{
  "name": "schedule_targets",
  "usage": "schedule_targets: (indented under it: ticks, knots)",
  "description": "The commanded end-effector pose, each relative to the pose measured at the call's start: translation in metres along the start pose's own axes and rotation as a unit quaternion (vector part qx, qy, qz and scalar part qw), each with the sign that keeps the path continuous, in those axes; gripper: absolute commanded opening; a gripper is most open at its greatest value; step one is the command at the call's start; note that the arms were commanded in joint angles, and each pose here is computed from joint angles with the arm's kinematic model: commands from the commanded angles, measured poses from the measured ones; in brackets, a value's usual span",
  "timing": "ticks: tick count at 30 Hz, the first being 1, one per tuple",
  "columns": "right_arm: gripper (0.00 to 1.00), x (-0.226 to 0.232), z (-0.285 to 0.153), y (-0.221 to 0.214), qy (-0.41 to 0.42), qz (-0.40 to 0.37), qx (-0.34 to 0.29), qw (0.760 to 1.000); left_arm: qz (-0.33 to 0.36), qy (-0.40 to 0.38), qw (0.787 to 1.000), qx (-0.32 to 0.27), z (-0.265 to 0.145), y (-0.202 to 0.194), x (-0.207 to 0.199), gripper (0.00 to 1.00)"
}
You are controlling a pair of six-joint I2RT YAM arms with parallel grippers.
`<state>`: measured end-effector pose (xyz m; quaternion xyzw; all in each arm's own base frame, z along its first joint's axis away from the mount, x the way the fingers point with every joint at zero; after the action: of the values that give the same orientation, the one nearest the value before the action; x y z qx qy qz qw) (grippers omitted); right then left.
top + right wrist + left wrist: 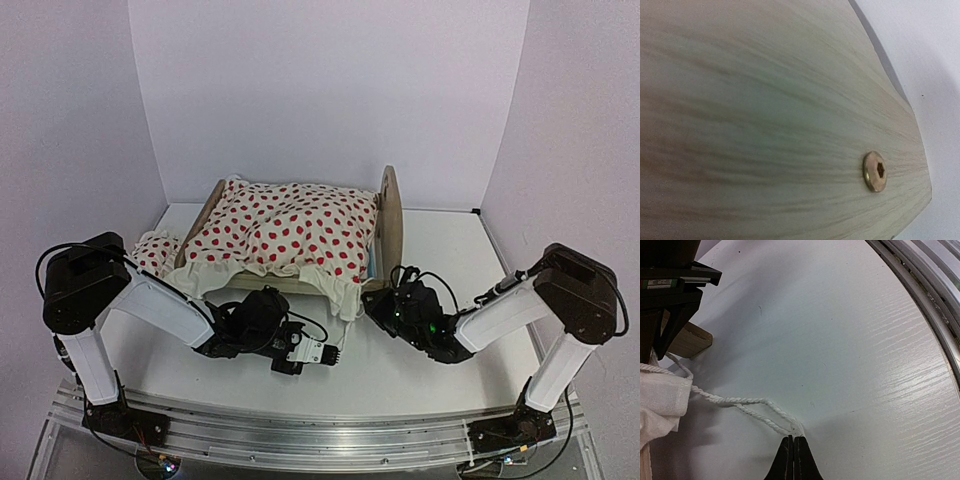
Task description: Set up the pet bed
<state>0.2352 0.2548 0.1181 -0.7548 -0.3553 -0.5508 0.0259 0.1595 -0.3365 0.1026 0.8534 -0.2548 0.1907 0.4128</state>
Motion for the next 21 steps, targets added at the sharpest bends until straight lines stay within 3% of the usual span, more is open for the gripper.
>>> schedule_targets:
  ticks: [1,4,12,17,21]
  knots:
    - [0.08,0.007,0.005,0.016,0.028,-0.002,-0.039,0.999,0.013,0.027,0.999,-0.018,0.0,0.009,0.014,0.0]
    - [0.0,0.007,0.0,0.019,0.032,-0.015,-0.049,0.998,0.014,0.03,0.999,-0.017,-0.001,0.01,0.015,0.0]
    - [0.0,0.019,-0.024,0.027,0.027,-0.065,-0.032,0.997,0.013,0.039,0.999,-0.02,-0.001,0.011,0.018,0.0]
    - [0.0,0.064,-0.045,0.03,0.027,-0.18,-0.002,0.983,0.015,0.045,0.999,-0.025,0.0,0.012,0.021,0.0]
    - [0.0,0.102,-0.062,0.041,0.029,-0.283,0.002,0.959,0.016,0.041,0.999,-0.028,0.001,0.012,0.02,0.0]
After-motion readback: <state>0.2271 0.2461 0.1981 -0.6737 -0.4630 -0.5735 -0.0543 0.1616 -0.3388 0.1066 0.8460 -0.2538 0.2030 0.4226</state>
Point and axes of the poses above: each gripper's point midway between its finger pads, its own z axis out along the fingers, its own x axis along the line the jaws close on, y = z × x, the point moved 10 cm from there along -z, back along the fingers, and after that the axes turned 7 degrees about z, right-handed, at the moved point
